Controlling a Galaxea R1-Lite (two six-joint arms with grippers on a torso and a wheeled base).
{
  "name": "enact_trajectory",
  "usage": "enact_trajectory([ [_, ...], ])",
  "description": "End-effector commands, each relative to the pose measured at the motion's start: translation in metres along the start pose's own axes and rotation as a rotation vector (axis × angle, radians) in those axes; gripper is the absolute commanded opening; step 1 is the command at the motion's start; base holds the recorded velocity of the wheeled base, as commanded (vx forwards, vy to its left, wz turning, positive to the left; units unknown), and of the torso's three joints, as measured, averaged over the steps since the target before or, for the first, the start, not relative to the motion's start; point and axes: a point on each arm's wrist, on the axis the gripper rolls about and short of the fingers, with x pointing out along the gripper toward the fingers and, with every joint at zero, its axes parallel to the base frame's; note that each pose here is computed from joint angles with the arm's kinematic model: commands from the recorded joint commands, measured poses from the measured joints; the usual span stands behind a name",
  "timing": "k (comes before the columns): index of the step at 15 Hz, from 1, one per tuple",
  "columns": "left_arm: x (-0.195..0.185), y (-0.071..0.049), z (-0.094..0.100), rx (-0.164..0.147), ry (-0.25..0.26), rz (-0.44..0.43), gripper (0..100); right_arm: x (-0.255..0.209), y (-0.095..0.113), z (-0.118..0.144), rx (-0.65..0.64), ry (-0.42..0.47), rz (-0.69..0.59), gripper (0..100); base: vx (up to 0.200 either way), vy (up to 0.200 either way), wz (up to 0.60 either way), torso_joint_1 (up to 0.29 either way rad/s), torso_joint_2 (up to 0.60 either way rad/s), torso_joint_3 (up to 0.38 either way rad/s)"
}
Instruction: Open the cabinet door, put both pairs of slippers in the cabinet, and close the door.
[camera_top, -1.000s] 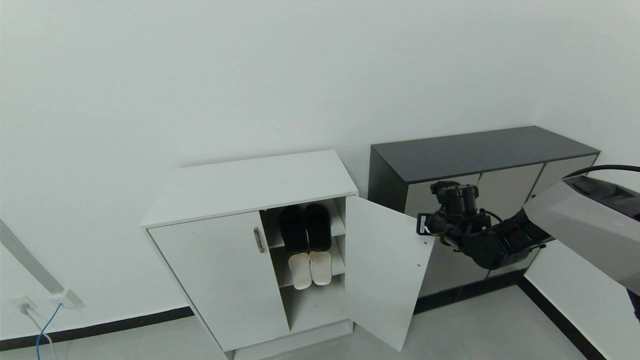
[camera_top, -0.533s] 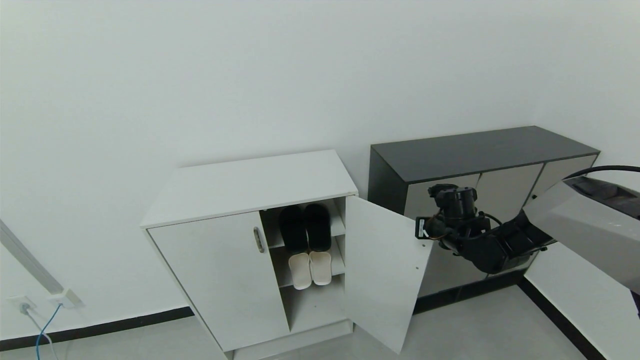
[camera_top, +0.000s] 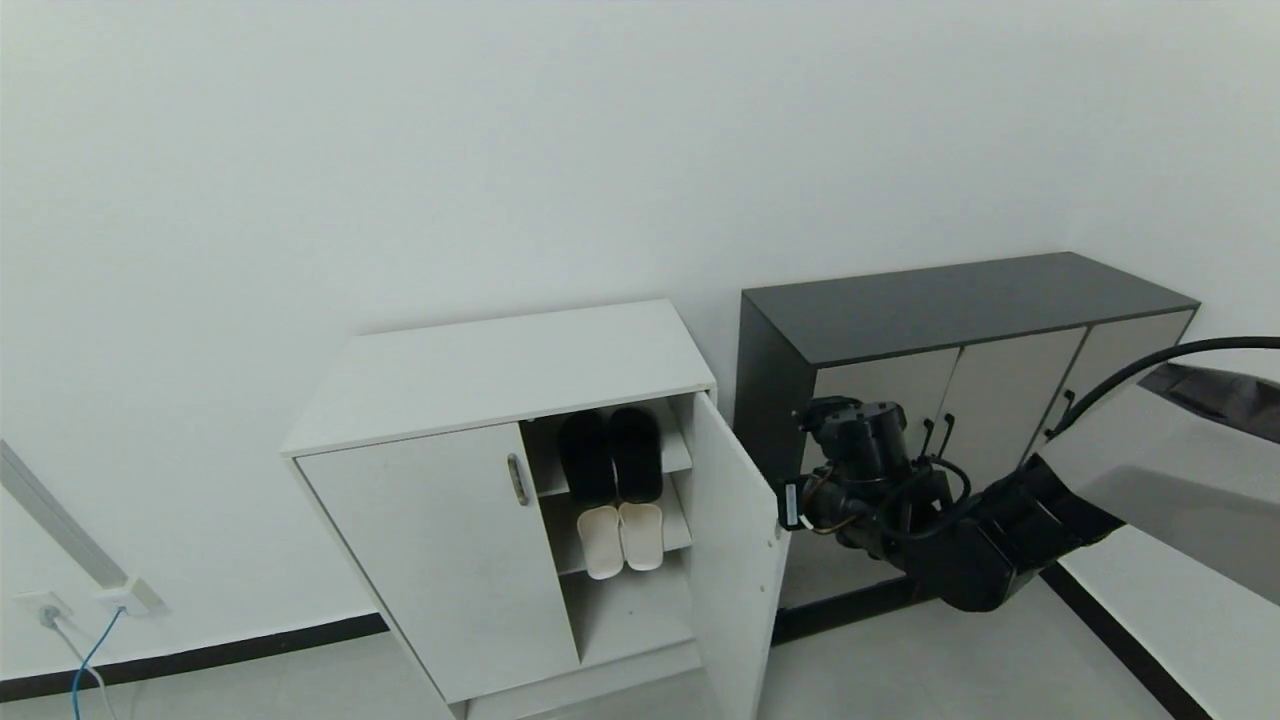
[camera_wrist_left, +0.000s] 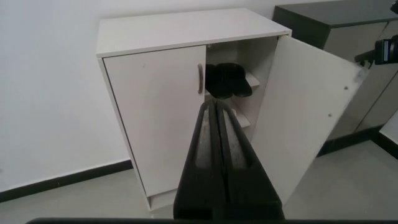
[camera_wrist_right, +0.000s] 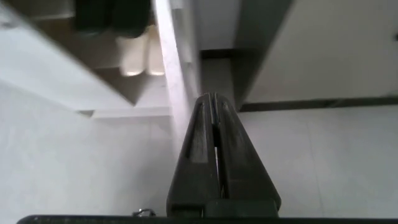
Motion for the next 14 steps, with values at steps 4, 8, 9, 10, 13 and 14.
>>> enact_trajectory([
  [4,0.0,0.0,0.0,0.0,0.001,0.001,0,-0.016,0.003,0.009,-0.009,-0.091,0.036,0,0.0,0.0,0.0,0.0,0.0,0.0],
  [8,0.0,0.0,0.0,0.0,0.001,0.0,0,-0.021,0.001,0.008,-0.034,-0.096,0.034,0,0.0,0.0,0.0,0.0,0.0,0.0],
  [9,0.0,0.0,0.0,0.0,0.001,0.001,0,-0.021,0.001,0.008,-0.036,-0.098,0.034,0,0.0,0.0,0.0,0.0,0.0,0.0],
  [10,0.0,0.0,0.0,0.0,0.001,0.001,0,-0.022,0.001,0.008,-0.034,-0.098,0.036,0,0.0,0.0,0.0,0.0,0.0,0.0],
  [13,0.0,0.0,0.0,0.0,0.001,0.001,0,-0.025,0.001,0.005,-0.059,-0.117,0.048,0,0.0,0.0,0.0,0.0,0.0,0.0],
  [14,0.0,0.0,0.0,0.0,0.001,0.001,0,-0.026,0.001,0.004,-0.073,-0.126,0.048,0,0.0,0.0,0.0,0.0,0.0,0.0],
])
